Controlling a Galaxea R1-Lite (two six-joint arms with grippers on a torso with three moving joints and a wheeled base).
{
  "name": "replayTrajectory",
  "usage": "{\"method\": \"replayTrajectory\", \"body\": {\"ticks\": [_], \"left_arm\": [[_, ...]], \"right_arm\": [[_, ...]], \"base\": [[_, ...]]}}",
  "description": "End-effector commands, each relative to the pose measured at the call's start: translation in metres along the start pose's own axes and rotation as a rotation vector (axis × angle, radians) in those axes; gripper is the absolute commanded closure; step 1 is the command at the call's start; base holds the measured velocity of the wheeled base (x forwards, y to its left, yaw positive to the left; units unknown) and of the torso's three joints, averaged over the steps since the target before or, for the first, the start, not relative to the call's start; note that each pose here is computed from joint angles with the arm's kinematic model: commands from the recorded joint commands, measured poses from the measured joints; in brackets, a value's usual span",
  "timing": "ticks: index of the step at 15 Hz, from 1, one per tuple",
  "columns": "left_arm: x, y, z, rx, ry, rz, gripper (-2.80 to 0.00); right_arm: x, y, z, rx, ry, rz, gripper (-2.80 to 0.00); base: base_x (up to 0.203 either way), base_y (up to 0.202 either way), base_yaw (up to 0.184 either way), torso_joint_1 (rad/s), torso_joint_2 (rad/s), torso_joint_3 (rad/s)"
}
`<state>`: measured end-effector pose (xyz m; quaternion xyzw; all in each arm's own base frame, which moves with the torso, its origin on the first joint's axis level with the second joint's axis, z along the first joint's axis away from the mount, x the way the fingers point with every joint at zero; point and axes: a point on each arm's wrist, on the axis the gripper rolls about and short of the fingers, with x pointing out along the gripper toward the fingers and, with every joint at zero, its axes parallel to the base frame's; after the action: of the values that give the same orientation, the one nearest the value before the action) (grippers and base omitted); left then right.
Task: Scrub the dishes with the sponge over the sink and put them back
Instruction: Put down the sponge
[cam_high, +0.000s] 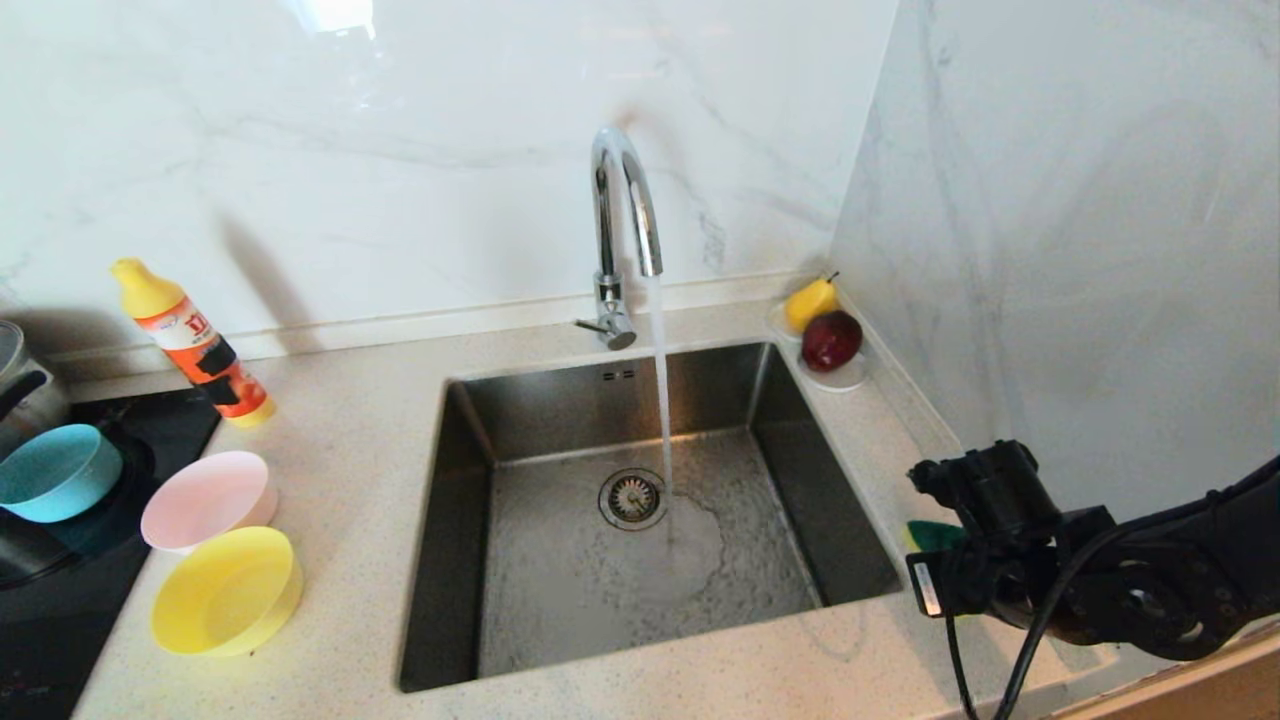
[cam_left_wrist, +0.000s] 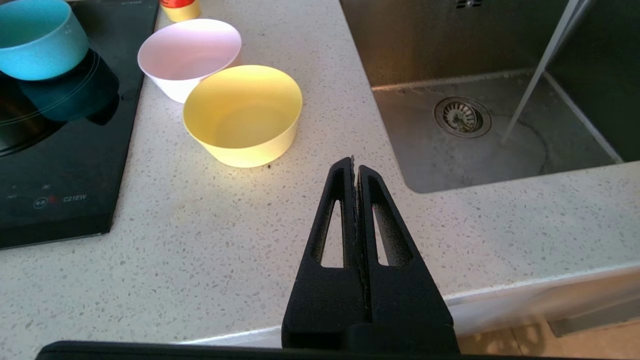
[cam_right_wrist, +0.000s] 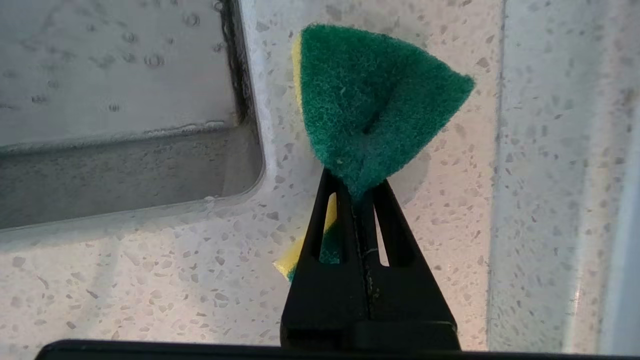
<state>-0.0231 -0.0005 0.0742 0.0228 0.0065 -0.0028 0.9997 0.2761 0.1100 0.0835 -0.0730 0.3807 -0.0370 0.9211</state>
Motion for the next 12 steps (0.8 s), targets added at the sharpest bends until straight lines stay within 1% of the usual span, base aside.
{"method": "replayTrajectory", "body": {"ticks": [1, 3, 4, 12], "left_arm": [[0.0, 0.0, 0.0, 0.0, 0.001, 0.001, 0.0], [0.0, 0.0, 0.0, 0.0, 0.001, 0.001, 0.0], [0.0, 0.0, 0.0, 0.0, 0.001, 0.0, 0.0], [0.0, 0.0, 0.0, 0.0, 0.001, 0.001, 0.0]], "right_arm": [[0.0016, 0.0009, -0.0001, 0.004, -0.006, 0.002, 0.0], [0.0046, 0.0033, -0.0017, -0.002, -0.002, 0.003, 0.0], [0.0054, 0.0056, -0.0029, -0.005, 0.001, 0.005, -2.8], [0.0017, 0.0059, -0.003, 0.004, -0.005, 0.011, -2.8]], "base": [[0.0, 0.0, 0.0, 0.0, 0.0, 0.0], [0.0, 0.0, 0.0, 0.0, 0.0, 0.0], [0.0, 0.0, 0.0, 0.0, 0.0, 0.0], [0.0, 0.0, 0.0, 0.0, 0.0, 0.0]]}}
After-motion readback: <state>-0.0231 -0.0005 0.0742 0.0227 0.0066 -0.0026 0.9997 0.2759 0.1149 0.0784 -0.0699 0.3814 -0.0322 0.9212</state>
